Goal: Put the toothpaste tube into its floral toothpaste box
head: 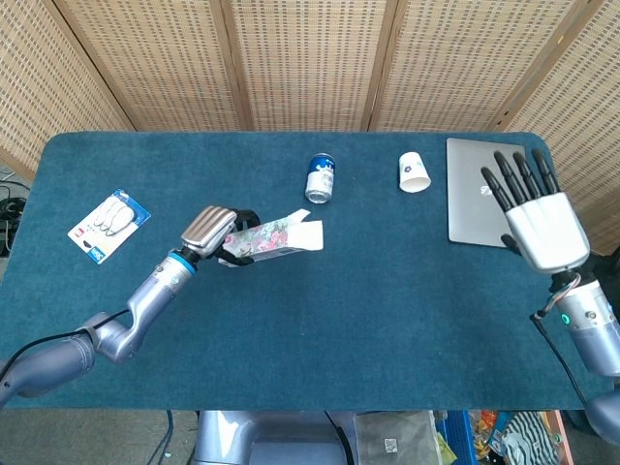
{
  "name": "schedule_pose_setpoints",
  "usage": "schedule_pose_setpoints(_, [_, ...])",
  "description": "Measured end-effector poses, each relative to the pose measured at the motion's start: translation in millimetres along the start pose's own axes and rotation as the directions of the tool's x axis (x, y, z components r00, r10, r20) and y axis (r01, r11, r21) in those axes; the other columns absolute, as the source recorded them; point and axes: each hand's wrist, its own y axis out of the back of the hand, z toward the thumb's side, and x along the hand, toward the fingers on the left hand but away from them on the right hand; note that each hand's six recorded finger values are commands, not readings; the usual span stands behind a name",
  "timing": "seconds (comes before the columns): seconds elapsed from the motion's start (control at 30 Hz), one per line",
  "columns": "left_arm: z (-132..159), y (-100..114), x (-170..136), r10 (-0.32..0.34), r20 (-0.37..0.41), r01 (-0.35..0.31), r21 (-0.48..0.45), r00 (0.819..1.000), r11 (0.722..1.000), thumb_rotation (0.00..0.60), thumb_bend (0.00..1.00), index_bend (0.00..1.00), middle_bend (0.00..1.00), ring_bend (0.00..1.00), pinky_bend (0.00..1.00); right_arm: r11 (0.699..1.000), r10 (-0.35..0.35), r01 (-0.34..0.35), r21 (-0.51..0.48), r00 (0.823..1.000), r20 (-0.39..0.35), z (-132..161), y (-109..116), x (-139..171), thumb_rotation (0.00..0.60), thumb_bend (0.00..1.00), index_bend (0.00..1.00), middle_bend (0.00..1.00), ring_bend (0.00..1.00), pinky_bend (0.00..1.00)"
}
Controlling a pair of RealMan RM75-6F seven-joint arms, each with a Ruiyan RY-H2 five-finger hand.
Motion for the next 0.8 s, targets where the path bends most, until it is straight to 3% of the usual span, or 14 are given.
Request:
schedule_pose_setpoints(0.1, [-8,-7,-1,-0.016,-0.023,0.016,0.012,1.0,1.0,0.6,0.16,0.53,0.54,0.47,0.48,0.999,0.03,-0.031,-0.036,0.999,-0.016,8,-25,19,0.6,0.0,0.0,0.0,0.0,0.0])
schedule_pose_setpoints(0.23, [-17,-19,0,-0.055,-0.07,0.057,0.027,0.996,0.998,0.6,0.17,0.53,0.53,0.44,0.48,0.996,0.038,-0.04,-0.079,0.999,-0.025,14,-34,32,0.6,0.0,0.0,0.0,0.0,0.0])
schedule_pose_setpoints(0.3, [-20,-24,1,-0.069,-0.09,0.072,0.037,0.994,0.997,0.6,0.17,0.53,0.47,0.38,0.45,0.996,0.032,-0.034,-0.082,0.999,-0.032,15,-35,37,0.6,0.0,0.0,0.0,0.0,0.0])
schedule_pose_setpoints(0.37, [-23,-31,2,-0.089,-0.114,0.095,0.046,0.989,0.994,0.6,0.17,0.45,0.31,0.23,0.34,0.996,0.026,-0.029,-0.081,0.999,-0.036,16,-34,40,0.6,0.0,0.0,0.0,0.0,0.0])
schedule_pose_setpoints(0.43, [-24,-37,2,-0.115,-0.13,0.123,0.051,0.985,0.991,0.6,0.17,0.23,0.08,0.05,0.2,0.996,0.023,-0.026,-0.082,0.999,-0.038,16,-34,43,0.6,0.0,0.0,0.0,0.0,0.0])
schedule_pose_setpoints(0.47, [-24,-40,2,-0.127,-0.136,0.135,0.05,0.983,0.99,0.6,0.17,0.14,0.03,0.02,0.16,0.996,0.021,-0.024,-0.083,0.999,-0.038,16,-33,44,0.6,0.0,0.0,0.0,0.0,0.0])
schedule_pose_setpoints(0.57, [-21,-45,1,-0.153,-0.142,0.162,0.049,0.978,0.986,0.6,0.16,0.0,0.0,0.0,0.06,0.997,0.02,-0.023,-0.079,0.999,-0.039,15,-33,47,0.6,0.0,0.0,0.0,0.0,0.0])
schedule_pose_setpoints(0.67, [-14,-45,0,-0.151,-0.133,0.16,0.058,0.979,0.985,0.6,0.17,0.0,0.0,0.0,0.0,0.996,0.021,-0.025,-0.089,0.999,-0.037,15,-34,52,0.6,0.0,0.0,0.0,0.0,0.0])
schedule_pose_setpoints(0.8, [-3,-40,-9,-0.14,-0.118,0.148,0.057,0.983,0.987,0.6,0.17,0.0,0.0,0.0,0.0,0.991,0.028,-0.033,-0.13,0.999,-0.038,17,-37,59,0.6,0.0,0.0,0.0,0.0,0.0])
